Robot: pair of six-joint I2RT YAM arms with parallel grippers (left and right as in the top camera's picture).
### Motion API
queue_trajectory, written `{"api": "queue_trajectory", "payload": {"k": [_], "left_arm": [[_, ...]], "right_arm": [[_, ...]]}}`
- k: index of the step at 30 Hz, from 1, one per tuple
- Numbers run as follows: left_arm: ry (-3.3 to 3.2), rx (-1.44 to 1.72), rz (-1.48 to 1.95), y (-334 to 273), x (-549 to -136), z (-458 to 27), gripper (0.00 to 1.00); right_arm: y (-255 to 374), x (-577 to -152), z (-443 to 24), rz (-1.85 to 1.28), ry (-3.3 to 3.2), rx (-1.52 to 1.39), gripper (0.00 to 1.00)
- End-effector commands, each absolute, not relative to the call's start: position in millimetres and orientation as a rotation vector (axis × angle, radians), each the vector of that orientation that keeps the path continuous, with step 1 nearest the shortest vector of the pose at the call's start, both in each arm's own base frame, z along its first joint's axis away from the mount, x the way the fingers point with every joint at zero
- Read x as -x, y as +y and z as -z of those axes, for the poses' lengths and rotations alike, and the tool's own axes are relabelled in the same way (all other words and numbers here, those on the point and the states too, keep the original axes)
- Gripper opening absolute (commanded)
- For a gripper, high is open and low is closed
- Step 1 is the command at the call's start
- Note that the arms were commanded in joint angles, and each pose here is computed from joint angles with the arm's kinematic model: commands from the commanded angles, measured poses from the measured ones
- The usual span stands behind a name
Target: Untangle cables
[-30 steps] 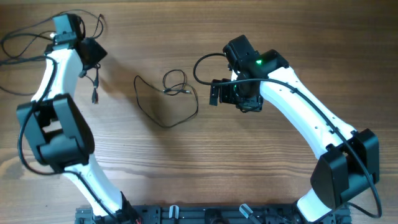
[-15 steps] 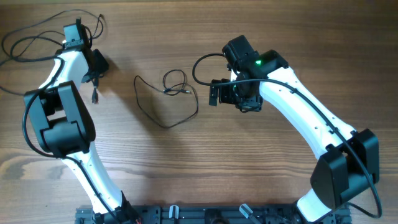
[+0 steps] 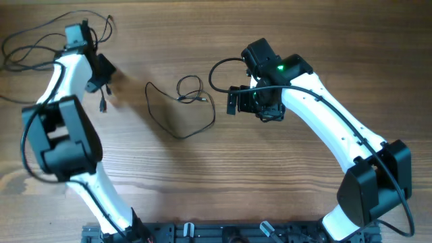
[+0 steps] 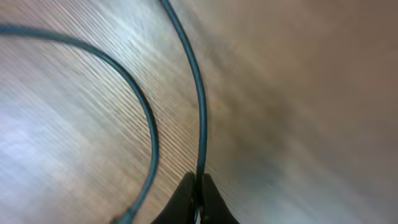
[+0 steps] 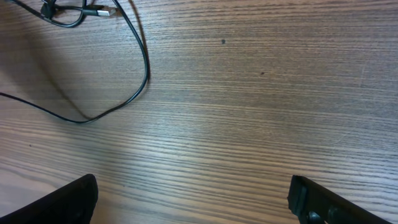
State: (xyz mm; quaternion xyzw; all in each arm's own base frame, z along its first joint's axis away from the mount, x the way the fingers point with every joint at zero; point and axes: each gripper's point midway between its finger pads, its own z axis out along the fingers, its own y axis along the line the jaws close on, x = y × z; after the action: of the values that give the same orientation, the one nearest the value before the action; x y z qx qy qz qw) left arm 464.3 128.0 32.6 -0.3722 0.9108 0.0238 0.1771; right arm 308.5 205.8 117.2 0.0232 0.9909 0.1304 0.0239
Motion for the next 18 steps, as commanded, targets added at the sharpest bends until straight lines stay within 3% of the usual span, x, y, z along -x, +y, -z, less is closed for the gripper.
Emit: {"api": "queue_trajectory", "payload": {"k": [1, 4, 5, 10, 15, 18], "left_arm": [[2.408, 1.232, 0.010, 128.5, -459.8, -89.0, 0.04], [2.443, 1.252, -0.019, 128.5, -450.1, -84.0, 0.04], [2.457, 1.257, -0.024, 127.7, -446.7, -82.6, 0.25], [2.496, 1.274, -0.047, 126.3, -437.1, -75.2, 0.25], [2.586, 1.169, -0.292, 169.4, -416.5, -34.6, 0.43], [2.713, 0.996, -0.182, 181.8, -415.2, -7.7, 0.57]], "right_arm": [[207.9, -304.4, -109.1, -0.396, 3.096, -0.031, 1.00], [205.7, -300.3, -108.5, -0.383, 3.113, -0.010, 1.00], [205.7, -300.3, -108.5, -0.383, 3.113, -0.012, 1.00], [207.6, -298.9, -108.5, -0.384, 3.114, -0.004, 1.00], [205.5, -294.9, -107.9, -0.371, 3.132, -0.006, 1.00], [206.2, -296.2, -108.1, -0.375, 3.126, -0.006, 1.00]]}}
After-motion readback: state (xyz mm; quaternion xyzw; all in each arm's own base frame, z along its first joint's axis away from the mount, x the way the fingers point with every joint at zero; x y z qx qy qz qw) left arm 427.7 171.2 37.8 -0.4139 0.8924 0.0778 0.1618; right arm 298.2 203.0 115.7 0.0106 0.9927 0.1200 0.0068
